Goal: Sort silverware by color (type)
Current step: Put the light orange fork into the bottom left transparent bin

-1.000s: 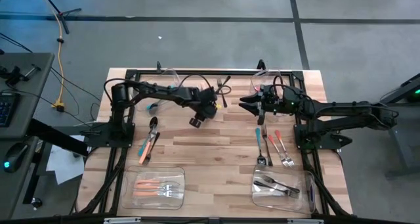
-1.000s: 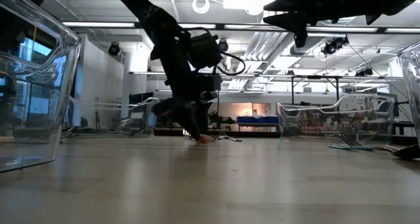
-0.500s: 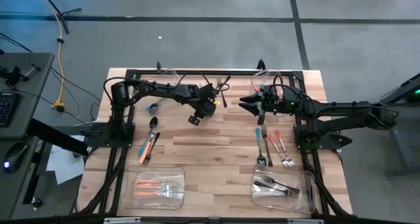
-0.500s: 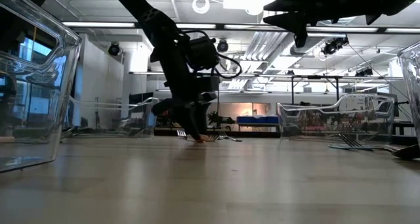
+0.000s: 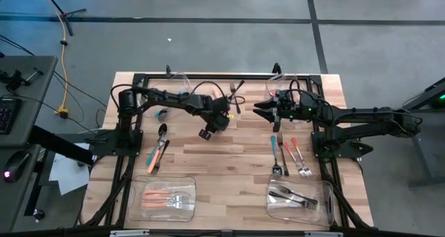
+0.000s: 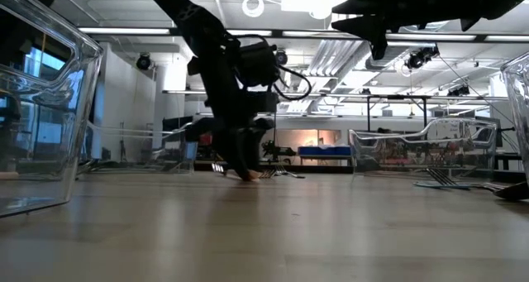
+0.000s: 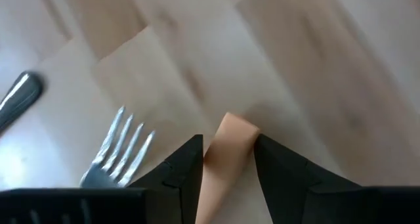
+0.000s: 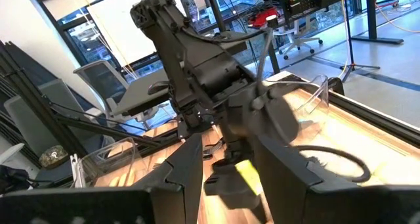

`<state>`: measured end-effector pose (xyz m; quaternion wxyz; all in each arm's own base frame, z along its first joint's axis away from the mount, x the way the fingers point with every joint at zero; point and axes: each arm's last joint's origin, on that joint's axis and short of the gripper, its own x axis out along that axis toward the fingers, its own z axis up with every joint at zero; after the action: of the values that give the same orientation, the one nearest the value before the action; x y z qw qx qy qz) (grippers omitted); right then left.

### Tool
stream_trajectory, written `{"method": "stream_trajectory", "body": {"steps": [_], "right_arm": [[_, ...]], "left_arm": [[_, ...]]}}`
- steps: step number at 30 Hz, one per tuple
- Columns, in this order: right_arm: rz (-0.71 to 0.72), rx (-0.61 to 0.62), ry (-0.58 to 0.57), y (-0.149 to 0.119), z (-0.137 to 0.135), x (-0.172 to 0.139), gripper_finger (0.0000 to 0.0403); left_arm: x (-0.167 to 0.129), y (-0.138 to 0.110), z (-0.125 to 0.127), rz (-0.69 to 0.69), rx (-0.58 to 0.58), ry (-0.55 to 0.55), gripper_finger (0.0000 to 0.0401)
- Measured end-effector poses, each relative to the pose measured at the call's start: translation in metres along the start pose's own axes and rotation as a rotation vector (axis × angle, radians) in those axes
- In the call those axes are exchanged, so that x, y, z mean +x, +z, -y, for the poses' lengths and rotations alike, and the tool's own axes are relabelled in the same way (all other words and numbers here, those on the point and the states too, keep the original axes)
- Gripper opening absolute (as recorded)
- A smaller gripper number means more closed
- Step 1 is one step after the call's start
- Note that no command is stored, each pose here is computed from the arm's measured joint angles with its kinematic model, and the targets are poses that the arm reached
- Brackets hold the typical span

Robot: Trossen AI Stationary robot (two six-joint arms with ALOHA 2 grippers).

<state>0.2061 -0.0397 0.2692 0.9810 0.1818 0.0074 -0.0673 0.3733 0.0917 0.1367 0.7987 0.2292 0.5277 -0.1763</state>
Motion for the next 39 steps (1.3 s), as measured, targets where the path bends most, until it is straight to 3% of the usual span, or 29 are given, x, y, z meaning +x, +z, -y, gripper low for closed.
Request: {"method": "stream_trajectory", "body": {"steps": [15,26,39], "right_arm": [[0.0,-0.002,-0.001,0.0,0.0,0.0,0.0124],[0.0,-0.003,-0.001,0.0,0.0,0.0,0.0124],[0.007,-0.006,-0.041,0.0,0.001,0.0,0.0124]], "left_arm": [[0.006,0.039,0.042,0.033,0.028,-0.054,0.0125],[0.011,0.041,0.046,0.031,0.015,-0.069,0.0125],[-0.002,0.039,0.047,0.003,0.154,-0.072,0.0141]]}}
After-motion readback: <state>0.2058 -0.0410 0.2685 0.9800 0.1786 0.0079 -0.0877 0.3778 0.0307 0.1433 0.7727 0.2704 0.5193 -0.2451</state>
